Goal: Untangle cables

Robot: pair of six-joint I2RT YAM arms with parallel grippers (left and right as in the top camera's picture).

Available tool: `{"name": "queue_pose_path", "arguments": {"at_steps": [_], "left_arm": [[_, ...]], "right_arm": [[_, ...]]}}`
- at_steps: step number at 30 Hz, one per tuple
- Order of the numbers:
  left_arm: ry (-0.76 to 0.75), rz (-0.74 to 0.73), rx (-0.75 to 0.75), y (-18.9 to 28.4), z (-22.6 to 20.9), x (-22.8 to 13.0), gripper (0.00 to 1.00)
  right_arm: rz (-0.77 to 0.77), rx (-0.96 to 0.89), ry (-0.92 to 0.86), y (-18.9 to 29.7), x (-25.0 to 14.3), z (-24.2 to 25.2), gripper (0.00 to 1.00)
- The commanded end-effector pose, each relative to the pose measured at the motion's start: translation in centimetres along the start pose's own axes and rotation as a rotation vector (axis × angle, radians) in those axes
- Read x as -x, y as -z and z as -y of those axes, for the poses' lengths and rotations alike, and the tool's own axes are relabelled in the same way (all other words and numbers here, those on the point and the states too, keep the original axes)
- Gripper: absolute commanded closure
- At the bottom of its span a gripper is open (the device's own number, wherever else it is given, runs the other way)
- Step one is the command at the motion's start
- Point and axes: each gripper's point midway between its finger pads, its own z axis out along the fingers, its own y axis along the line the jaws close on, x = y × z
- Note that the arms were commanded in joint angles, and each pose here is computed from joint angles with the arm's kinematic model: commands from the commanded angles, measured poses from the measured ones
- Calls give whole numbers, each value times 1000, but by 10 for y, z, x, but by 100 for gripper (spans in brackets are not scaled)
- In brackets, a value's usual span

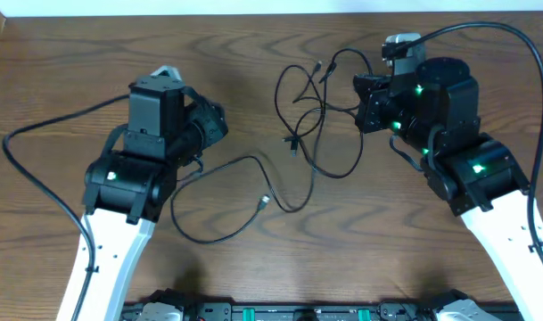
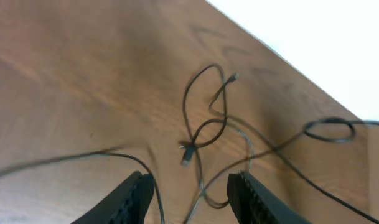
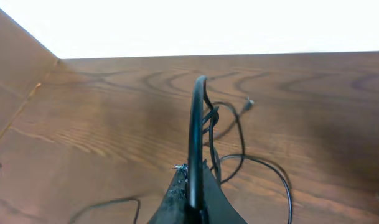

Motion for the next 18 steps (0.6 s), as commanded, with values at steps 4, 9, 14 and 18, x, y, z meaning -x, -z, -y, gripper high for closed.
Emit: {"name": "queue_pose_path", "arguments": {"at_steps": [4, 9, 14, 18], "left_arm": [[-209, 268, -137, 89, 47, 56, 39], [-241, 368, -193, 129, 61, 70, 39], [-241, 357, -206, 132, 62, 66, 20], [-250, 283, -225, 122, 64, 54, 8]], "right_arm": [[-10, 17, 25, 9, 1, -4, 99], [-18, 15, 24, 9, 0, -3, 99], [-21, 13, 23, 9, -1, -3, 99], [-26, 12, 23, 9, -2, -3, 95]]}}
